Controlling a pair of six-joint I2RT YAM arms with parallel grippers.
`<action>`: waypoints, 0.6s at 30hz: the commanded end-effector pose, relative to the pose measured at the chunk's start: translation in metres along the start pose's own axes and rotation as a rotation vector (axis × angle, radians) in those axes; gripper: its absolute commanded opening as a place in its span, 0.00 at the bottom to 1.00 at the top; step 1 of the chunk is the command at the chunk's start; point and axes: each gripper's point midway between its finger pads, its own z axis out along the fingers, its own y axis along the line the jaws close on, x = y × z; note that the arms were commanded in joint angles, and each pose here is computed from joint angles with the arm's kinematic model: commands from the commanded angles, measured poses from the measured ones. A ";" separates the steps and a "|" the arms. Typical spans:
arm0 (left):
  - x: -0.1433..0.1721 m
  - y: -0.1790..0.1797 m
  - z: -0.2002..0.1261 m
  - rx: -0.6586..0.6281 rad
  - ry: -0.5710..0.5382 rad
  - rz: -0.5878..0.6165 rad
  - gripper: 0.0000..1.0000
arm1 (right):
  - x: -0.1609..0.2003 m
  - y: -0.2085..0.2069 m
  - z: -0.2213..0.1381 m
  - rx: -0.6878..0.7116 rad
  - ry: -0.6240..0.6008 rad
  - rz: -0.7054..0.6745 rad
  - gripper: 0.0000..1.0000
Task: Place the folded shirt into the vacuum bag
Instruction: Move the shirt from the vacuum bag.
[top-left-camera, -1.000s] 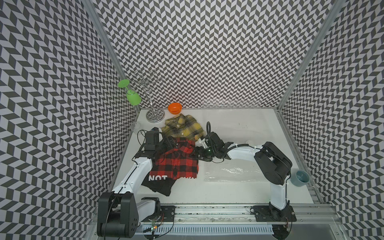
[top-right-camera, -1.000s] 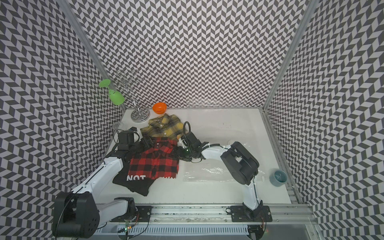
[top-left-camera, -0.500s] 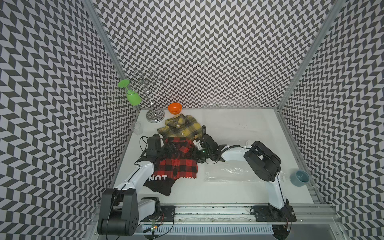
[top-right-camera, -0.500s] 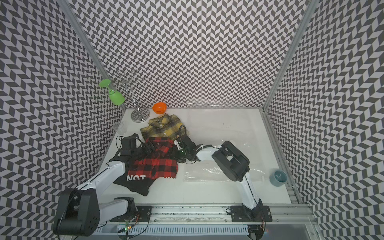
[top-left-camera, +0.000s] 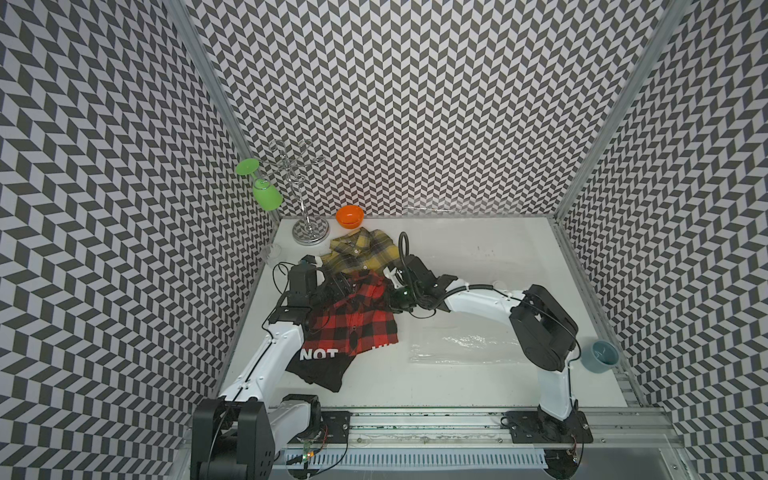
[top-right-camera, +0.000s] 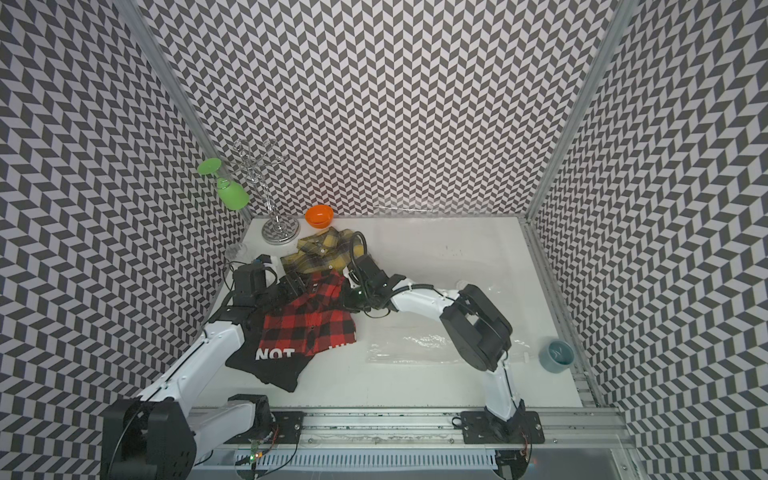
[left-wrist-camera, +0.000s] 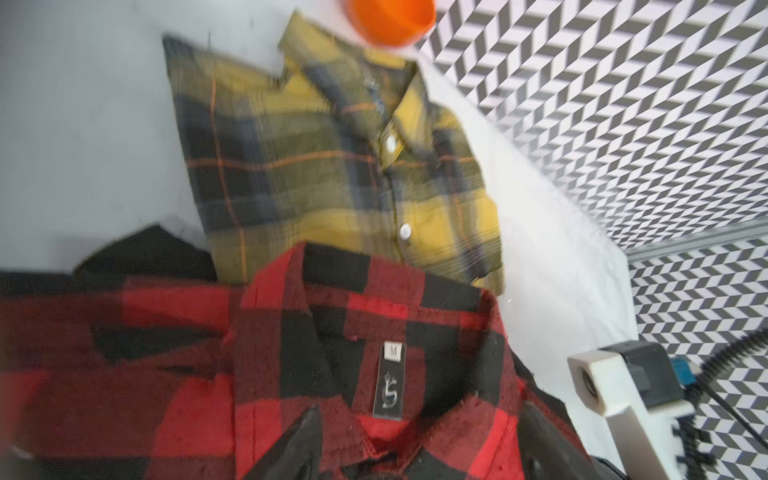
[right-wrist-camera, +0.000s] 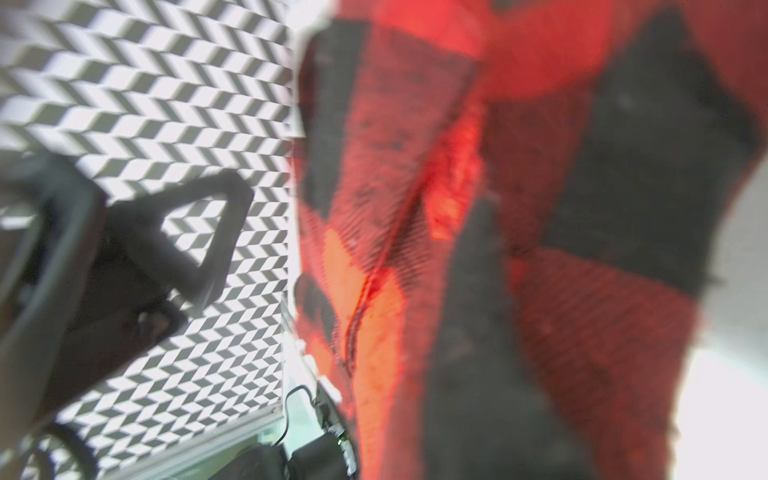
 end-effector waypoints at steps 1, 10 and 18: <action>-0.012 -0.018 -0.013 0.006 -0.031 0.062 0.74 | -0.005 0.014 -0.050 0.048 -0.032 -0.108 0.01; 0.002 -0.089 -0.002 0.111 -0.011 0.192 0.74 | -0.003 -0.083 -0.163 0.183 -0.064 -0.095 0.01; 0.051 -0.130 0.038 0.176 0.133 0.261 0.74 | -0.018 -0.210 -0.190 0.717 -0.054 0.007 0.01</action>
